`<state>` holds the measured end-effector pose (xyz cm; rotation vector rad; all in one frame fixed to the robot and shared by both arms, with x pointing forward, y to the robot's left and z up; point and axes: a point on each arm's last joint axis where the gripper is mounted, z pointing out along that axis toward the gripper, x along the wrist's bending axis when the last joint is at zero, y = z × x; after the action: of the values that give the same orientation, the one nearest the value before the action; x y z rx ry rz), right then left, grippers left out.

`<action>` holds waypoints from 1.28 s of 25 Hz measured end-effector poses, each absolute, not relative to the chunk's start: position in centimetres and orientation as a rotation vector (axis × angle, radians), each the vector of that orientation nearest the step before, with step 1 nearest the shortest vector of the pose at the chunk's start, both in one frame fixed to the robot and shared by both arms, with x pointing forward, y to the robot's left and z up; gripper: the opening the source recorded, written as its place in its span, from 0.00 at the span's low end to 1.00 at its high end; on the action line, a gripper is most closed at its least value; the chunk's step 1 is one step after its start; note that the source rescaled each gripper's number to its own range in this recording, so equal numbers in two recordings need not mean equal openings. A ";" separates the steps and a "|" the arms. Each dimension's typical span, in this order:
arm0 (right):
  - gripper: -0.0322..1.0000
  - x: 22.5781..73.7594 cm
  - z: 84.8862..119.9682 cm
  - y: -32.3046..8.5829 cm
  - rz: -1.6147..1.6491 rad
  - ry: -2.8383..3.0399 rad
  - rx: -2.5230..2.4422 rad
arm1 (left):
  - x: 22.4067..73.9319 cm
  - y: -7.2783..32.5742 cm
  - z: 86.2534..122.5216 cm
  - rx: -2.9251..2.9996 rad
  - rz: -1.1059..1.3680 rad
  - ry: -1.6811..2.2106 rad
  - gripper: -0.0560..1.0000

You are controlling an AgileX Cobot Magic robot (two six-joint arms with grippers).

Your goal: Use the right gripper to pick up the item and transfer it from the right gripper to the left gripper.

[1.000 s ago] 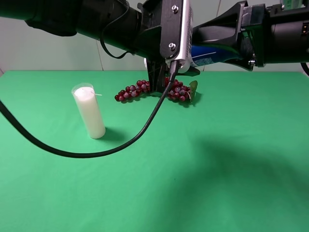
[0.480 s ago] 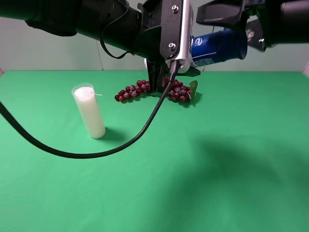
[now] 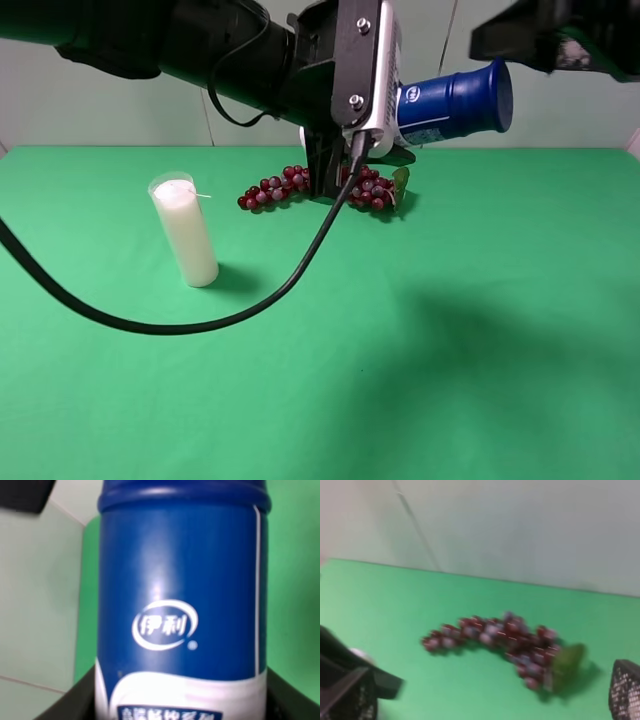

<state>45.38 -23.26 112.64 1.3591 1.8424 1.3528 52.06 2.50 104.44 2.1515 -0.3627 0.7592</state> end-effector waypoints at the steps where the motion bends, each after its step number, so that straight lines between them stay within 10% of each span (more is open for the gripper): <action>1: 1.00 45.0 112.8 -23.6 1.311 1.841 1.354 | 52.1 2.5 104.4 2.151 0.754 -0.353 0.05; 21: 1.00 29.6 115.8 -28.9 1.051 1.687 1.407 | 51.9 2.4 104.4 2.147 0.708 -0.327 0.05; 32: 1.00 26.0 111.2 -29.6 1.066 1.675 1.433 | 51.9 2.4 104.4 2.147 0.705 -0.323 0.05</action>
<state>25.96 -29.63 111.21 1.4332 1.6747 1.0663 51.87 2.39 104.38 2.1469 -0.3226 0.7055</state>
